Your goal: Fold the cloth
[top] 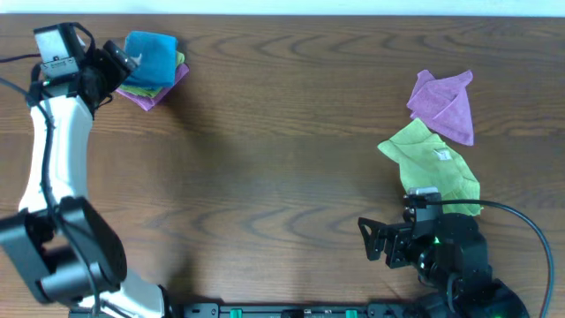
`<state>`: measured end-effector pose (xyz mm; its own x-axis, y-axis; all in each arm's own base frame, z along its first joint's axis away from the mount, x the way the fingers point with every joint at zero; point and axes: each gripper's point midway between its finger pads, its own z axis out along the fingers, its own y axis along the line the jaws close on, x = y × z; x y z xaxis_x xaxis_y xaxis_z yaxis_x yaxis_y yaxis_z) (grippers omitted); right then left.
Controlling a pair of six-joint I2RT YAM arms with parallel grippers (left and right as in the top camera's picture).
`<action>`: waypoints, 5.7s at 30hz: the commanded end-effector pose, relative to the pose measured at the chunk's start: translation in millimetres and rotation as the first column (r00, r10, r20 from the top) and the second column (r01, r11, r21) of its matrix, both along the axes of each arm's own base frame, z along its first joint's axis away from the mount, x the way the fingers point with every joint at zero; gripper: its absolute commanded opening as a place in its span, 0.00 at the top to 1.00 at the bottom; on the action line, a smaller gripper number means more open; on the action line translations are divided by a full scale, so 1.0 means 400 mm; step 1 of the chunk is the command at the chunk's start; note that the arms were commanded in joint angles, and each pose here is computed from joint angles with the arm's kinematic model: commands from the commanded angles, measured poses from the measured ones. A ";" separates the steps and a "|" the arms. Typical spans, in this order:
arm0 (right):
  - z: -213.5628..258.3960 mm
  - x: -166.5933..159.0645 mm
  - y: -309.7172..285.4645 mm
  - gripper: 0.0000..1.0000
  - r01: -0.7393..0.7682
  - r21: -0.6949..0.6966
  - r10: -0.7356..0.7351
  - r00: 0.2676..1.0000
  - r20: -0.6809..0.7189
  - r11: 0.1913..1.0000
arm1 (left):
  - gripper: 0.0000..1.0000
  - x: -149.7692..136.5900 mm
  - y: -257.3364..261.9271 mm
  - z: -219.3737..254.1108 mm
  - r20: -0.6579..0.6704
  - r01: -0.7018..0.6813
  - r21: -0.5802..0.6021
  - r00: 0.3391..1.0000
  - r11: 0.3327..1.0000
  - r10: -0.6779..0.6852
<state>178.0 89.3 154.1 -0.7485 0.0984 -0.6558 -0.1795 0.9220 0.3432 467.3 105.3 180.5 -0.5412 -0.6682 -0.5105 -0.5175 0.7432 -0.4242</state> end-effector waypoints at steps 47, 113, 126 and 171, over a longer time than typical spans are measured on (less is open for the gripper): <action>-0.002 0.002 -0.007 0.01 0.023 0.002 -0.023 1.000 -0.002 1.000 | 0.05 -0.786 -0.303 0.288 0.251 0.353 0.405 0.844 0.844 -0.473; -0.002 0.002 -0.007 0.01 0.023 0.002 -0.023 1.000 -0.002 1.000 | 0.05 -0.758 -0.260 -0.203 0.003 0.456 0.532 0.841 0.713 -0.541; -0.003 0.006 -0.017 0.01 0.039 -0.012 -0.039 0.999 0.004 0.999 | 0.05 -0.778 -0.261 -0.227 -0.038 0.483 0.506 0.840 0.714 -0.541; -0.212 0.007 -0.226 0.01 0.266 -0.267 -0.233 0.961 0.149 0.926 | 0.05 -0.778 -0.261 -0.227 -0.038 0.483 0.506 0.840 0.714 -0.541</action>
